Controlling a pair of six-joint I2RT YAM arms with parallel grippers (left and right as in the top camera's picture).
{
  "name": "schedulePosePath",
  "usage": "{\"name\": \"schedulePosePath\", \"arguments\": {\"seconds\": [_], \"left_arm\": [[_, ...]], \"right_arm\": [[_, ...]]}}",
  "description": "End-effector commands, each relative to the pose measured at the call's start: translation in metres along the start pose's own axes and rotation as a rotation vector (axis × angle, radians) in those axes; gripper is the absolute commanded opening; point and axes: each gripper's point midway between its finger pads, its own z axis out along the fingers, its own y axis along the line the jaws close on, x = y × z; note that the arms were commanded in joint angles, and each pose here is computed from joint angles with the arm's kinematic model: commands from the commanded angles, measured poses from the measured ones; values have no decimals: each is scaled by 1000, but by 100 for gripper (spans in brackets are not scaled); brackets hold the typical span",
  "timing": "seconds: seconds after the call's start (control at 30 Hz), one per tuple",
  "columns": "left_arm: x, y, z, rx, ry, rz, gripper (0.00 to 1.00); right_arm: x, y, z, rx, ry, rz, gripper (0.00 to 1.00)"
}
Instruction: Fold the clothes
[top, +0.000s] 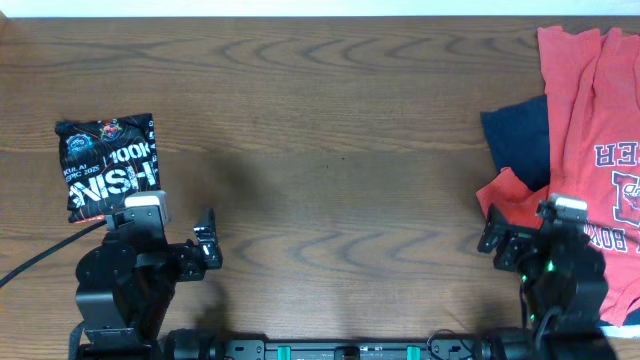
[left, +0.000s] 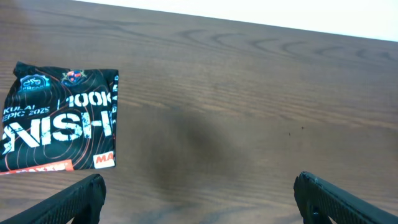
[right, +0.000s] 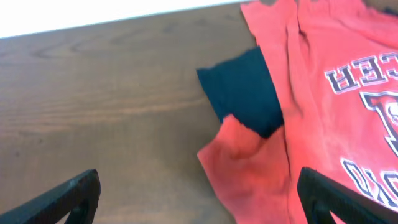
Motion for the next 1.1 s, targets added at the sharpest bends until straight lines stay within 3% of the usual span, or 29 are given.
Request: {"name": "schedulePosePath", "arguments": {"seconds": [0.0, 0.27, 0.43, 1.07], "left_arm": [[0, 1, 0, -8, -3, 6, 98], [-1, 1, 0, -8, -3, 6, 98], [-1, 1, 0, -8, -3, 6, 98], [-1, 1, 0, -8, -3, 6, 98]], "right_arm": [[10, 4, 6, -46, -92, -53, 99], [12, 0, 24, -66, -340, -17, 99], [14, 11, 36, -111, -431, -128, 99], [26, 13, 43, -112, -403, -186, 99]]}}
